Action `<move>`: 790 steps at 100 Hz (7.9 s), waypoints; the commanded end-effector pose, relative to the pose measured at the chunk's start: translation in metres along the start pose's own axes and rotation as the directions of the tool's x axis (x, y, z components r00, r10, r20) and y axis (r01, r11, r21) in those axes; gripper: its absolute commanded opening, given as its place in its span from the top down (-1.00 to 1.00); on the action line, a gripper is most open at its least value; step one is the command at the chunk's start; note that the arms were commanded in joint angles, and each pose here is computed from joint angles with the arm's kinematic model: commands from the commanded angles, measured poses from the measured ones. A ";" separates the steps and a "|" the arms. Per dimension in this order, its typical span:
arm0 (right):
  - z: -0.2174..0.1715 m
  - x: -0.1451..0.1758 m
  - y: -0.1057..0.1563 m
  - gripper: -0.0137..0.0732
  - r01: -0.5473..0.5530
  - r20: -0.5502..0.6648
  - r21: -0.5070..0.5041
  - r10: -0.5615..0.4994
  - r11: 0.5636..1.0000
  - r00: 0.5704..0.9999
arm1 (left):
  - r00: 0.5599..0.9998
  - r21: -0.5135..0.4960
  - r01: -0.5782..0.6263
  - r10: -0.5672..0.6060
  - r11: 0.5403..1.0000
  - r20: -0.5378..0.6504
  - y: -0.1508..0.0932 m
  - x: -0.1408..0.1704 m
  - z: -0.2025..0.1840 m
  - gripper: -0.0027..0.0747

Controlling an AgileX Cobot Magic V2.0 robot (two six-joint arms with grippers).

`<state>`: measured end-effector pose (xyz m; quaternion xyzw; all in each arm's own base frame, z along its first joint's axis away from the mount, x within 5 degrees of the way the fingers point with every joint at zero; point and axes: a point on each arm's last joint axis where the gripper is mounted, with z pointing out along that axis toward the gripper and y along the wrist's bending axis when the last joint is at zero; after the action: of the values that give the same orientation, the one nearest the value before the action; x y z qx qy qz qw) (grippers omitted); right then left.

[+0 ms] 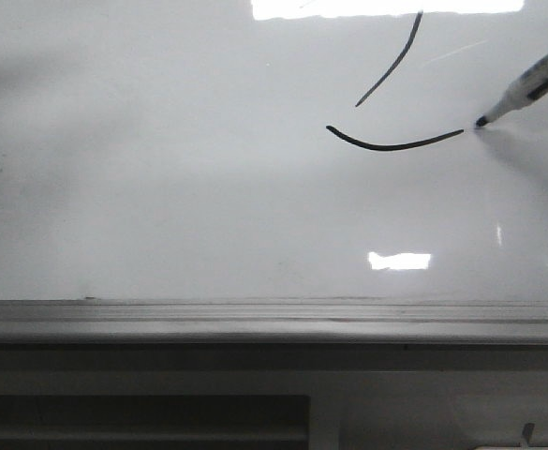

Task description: Write number 2 on whiteboard

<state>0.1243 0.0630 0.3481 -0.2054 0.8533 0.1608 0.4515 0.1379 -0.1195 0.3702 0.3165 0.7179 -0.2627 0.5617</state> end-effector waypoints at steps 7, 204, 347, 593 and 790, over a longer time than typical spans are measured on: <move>-0.027 -0.008 0.014 0.79 -0.008 0.137 -0.094 0.021 0.996 0.990 | 0.994 -0.012 0.071 -0.070 0.997 0.085 0.001 -0.014 -0.005 0.15; 0.010 -0.040 0.051 -0.10 0.122 0.073 -0.506 -0.099 0.854 0.992 | 0.983 0.304 -0.168 0.184 0.938 -0.025 -0.075 0.016 0.065 0.98; -0.024 -0.021 0.015 -0.27 -0.003 0.380 -0.173 0.069 0.985 0.922 | 0.957 -0.329 0.291 -0.263 0.899 0.126 -0.013 0.053 0.078 0.86; -0.037 0.124 0.010 0.81 0.032 0.642 0.039 -0.050 0.999 0.765 | 0.898 0.027 0.019 -0.029 0.999 0.438 -0.019 0.108 -0.104 0.98; -0.037 0.124 0.010 0.81 0.031 0.643 0.041 -0.050 0.999 0.764 | 0.927 -0.717 0.202 0.105 0.667 0.359 0.019 0.185 -0.106 0.98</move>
<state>0.0320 0.0338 0.2525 -0.1737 0.6662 0.2061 0.6954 0.0558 -0.0006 0.2118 -0.0055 0.6805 -0.0130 0.7326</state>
